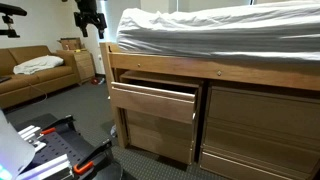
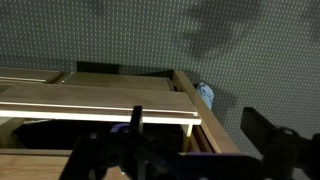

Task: Open the left top drawer

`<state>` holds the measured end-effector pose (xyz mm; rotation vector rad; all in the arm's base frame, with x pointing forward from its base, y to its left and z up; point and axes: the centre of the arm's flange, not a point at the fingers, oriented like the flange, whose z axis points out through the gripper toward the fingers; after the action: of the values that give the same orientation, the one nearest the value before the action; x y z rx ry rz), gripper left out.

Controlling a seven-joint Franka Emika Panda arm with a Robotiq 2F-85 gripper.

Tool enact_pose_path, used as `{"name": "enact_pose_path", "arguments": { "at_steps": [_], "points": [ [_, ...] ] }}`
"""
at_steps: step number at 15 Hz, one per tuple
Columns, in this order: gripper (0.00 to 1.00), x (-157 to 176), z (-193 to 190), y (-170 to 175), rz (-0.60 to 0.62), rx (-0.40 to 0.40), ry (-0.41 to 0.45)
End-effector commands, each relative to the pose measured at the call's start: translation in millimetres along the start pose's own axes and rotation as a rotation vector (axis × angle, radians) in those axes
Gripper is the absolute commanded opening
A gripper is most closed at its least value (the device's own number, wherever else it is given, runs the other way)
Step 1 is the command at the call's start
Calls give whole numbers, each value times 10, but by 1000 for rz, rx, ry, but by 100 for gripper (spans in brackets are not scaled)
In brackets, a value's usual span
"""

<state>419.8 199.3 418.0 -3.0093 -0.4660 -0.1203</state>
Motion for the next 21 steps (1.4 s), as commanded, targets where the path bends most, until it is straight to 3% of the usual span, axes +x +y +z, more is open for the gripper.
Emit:
{"name": "enact_pose_path", "arguments": {
  "at_steps": [1,8,11,16,17,20,21],
  "points": [
    [100,0,0,0,0,0,0],
    [100,0,0,0,0,0,0],
    [100,-161,307,59,210,37,0],
    [100,-738,646,120,501,55,5],
    [100,-487,639,139,415,45,-30],
    [100,-621,669,157,477,44,-21],
    [100,-591,680,197,505,-25,-19]
  ]
}}
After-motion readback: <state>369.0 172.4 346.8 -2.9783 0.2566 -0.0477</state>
